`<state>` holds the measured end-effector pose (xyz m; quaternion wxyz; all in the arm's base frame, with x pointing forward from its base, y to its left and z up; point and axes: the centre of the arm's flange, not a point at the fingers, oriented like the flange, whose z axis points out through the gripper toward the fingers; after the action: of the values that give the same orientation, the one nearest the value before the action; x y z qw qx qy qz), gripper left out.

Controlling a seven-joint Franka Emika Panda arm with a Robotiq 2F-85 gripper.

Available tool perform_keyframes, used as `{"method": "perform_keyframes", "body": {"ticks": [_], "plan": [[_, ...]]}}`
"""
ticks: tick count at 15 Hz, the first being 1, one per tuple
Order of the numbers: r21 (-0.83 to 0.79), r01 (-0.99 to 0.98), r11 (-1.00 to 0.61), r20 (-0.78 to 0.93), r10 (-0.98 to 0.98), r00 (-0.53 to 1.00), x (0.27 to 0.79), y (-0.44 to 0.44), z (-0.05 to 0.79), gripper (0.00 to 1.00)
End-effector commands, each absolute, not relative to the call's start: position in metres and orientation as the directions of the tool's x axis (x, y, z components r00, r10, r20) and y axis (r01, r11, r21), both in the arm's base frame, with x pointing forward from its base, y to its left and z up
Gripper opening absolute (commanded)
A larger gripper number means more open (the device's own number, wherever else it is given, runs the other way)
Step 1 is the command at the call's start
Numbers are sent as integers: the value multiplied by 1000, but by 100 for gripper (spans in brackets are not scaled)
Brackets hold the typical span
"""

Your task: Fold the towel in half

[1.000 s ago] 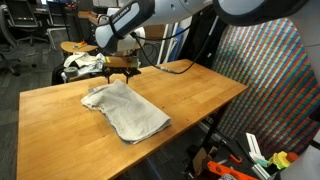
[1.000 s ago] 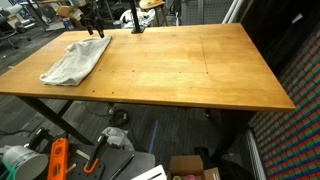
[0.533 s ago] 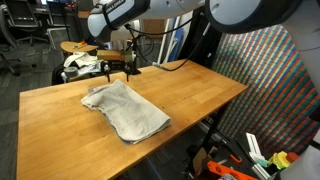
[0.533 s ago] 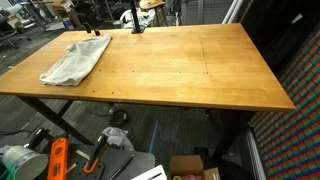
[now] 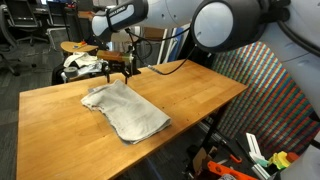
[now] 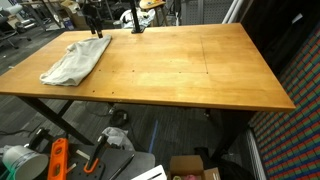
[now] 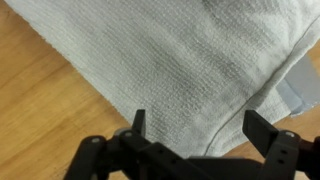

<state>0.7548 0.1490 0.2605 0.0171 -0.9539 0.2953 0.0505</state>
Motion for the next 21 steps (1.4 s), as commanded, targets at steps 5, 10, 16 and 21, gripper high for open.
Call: {"method": "perform_keyframes", "body": {"ticks": [5,10,16,21], "plan": [[-58,-644,-763,-49,-642,765,797,150,238,100],[-14,-662,-750,-12,-662,750,798,144,229,100],[86,-666,-741,-7,-669,744,794,131,229,100],[135,-678,-723,-29,-687,726,796,120,235,100]]}}
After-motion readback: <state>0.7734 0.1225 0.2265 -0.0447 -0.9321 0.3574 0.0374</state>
